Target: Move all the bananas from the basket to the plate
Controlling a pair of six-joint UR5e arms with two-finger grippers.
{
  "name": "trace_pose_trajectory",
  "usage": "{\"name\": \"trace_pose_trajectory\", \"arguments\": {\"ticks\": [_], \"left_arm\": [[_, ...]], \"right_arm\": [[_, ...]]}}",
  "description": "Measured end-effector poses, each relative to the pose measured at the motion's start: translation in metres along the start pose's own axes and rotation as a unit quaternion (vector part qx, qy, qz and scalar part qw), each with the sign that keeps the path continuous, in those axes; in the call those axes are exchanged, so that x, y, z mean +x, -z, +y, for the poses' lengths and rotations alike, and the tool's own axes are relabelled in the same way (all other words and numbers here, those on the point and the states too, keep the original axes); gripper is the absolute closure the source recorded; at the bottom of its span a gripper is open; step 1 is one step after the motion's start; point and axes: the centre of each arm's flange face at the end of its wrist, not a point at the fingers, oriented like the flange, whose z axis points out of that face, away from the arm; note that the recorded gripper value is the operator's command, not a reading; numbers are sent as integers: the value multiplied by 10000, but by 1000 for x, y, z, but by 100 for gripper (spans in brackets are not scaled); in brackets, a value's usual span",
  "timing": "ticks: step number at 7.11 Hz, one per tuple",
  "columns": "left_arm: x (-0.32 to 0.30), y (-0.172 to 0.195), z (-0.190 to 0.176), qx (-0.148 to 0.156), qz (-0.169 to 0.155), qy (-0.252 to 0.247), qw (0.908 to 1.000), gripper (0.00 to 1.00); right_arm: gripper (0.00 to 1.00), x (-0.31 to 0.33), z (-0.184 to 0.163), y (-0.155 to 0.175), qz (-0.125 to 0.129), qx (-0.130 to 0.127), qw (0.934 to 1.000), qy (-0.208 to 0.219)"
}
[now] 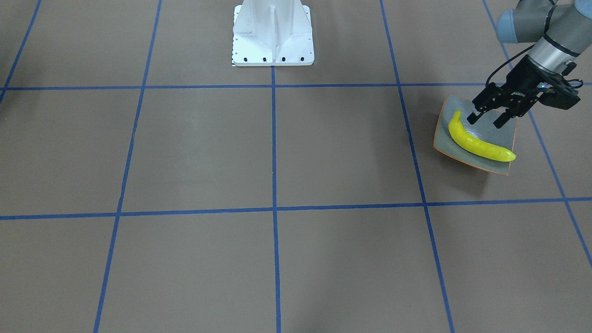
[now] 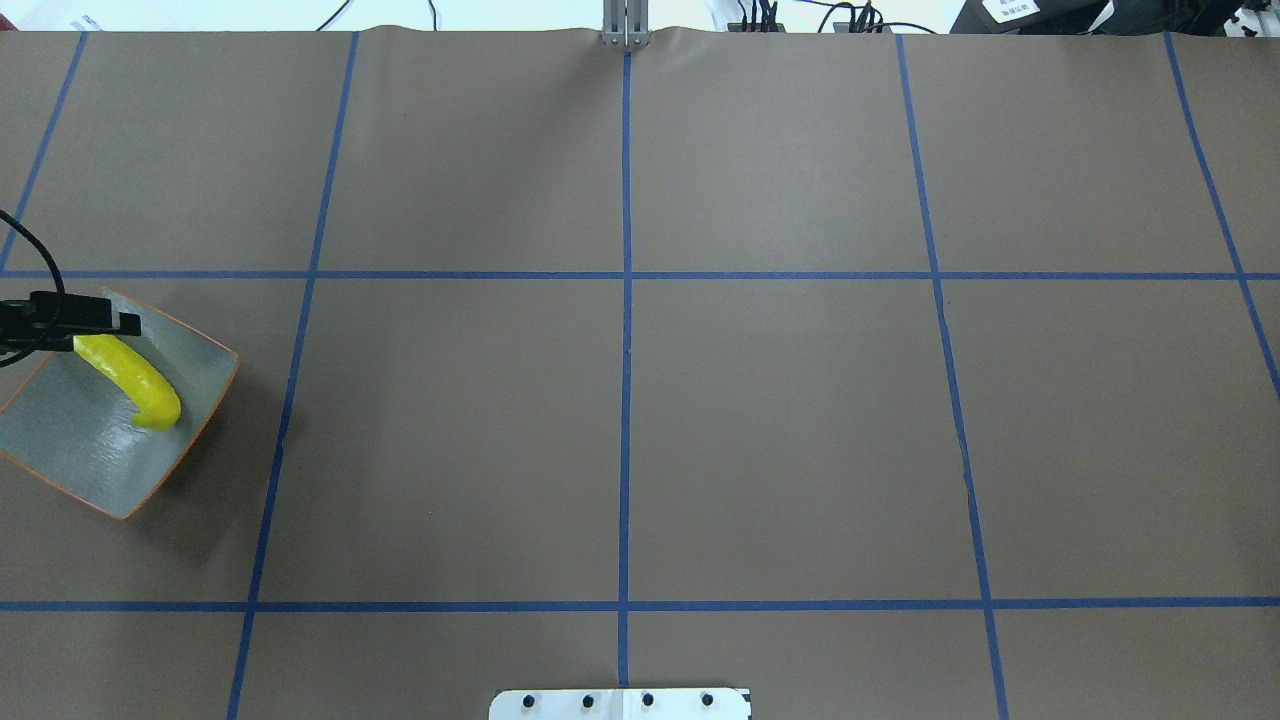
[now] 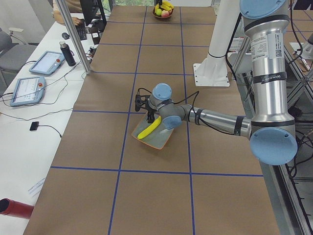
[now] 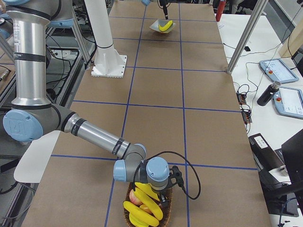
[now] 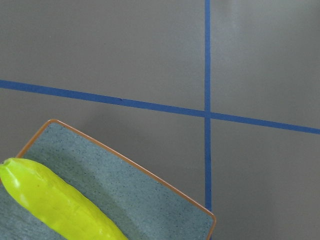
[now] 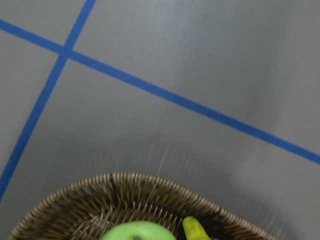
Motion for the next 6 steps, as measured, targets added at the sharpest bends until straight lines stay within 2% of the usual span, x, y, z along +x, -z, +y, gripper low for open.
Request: {"name": "trace_pose_trajectory", "arguments": {"ticks": [2, 3, 4, 5, 6], "left_arm": [[0, 1, 0, 7, 7, -7, 10000, 0], [0, 1, 0, 13, 5, -5, 10000, 0], [0, 1, 0, 13, 3, -4, 10000, 0], [0, 1, 0, 16, 1, -2, 10000, 0], [-1, 1, 0, 15, -1, 0, 10000, 0]], "right_arm": [[2, 0, 12, -3, 34, -55, 10000, 21], [33, 0, 14, -3, 79, -74, 9999, 29], [70, 0, 12, -2, 111, -62, 9999, 47], [85, 0, 9, 0, 133, -35, 9999, 58], [89, 0, 6, 1, 146, -13, 9999, 59]]}}
